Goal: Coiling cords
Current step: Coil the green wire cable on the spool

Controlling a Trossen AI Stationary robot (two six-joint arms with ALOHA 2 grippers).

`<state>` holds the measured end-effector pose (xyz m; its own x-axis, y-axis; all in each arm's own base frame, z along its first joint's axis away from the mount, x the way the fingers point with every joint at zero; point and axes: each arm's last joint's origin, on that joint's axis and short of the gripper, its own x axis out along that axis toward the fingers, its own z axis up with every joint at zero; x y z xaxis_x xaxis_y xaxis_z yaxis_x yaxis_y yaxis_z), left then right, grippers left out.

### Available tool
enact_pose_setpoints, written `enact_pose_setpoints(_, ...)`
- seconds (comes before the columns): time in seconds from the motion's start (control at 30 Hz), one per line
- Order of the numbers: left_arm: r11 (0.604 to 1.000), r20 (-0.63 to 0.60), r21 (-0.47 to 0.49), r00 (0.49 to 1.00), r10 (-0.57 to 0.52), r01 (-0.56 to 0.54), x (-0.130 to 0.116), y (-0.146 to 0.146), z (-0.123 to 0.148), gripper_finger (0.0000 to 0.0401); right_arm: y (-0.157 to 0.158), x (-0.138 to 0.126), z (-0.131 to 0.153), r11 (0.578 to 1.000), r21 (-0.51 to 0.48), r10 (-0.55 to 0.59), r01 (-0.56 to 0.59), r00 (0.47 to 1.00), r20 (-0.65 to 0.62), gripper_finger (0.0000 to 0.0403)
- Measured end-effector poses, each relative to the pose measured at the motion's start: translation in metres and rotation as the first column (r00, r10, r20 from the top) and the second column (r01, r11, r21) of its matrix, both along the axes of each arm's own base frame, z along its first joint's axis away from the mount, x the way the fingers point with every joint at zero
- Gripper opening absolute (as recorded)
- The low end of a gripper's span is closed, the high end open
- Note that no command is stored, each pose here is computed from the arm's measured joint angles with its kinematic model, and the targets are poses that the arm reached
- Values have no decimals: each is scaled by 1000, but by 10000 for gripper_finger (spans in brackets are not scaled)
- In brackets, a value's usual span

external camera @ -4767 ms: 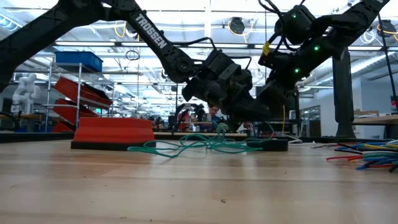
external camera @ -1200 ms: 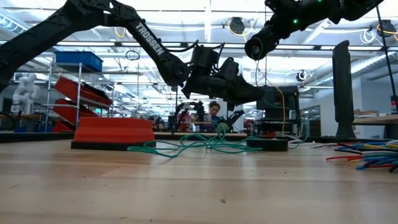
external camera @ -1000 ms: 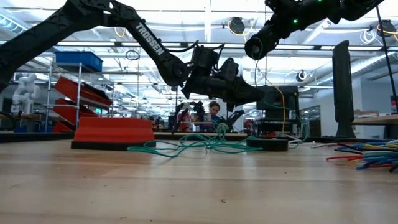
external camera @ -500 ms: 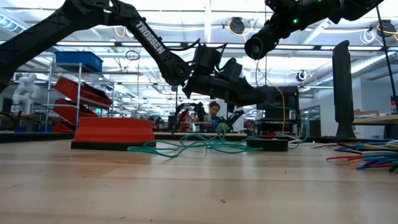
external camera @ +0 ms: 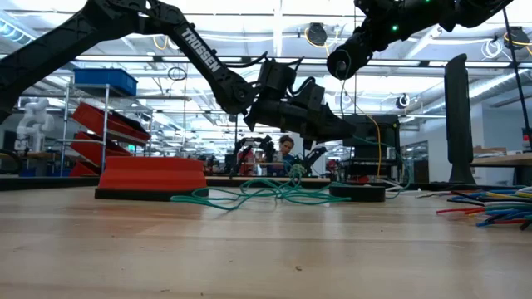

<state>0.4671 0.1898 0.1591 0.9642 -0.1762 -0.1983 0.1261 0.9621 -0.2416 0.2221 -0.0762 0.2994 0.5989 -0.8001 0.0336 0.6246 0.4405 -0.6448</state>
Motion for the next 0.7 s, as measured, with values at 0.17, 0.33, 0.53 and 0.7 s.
enact_pose_setpoints(0.17, 1000, -4, -1, 1000, 8, -8, -2, 4, 0, 49, 0, 0, 0, 1000, 6, 0, 0, 1000, 7, 0)
enact_pose_setpoints(0.33, 1000, -7, -4, 1000, 18, -18, -3, 7, -1, 7, 0, 0, -1, 1000, 23, 3, -4, 1000, 22, 0)
enact_pose_setpoints(0.53, 1000, -1, 3, 1000, 25, -25, -2, 6, 0, 3, 2, 2, 0, 994, 51, 89, -93, 993, 74, 0)
enact_pose_setpoints(0.7, 1000, 13, 9, 1000, 12, -12, 1, 0, 1, 2, 1, 2, 0, 988, 76, 126, -134, 986, 112, 0)
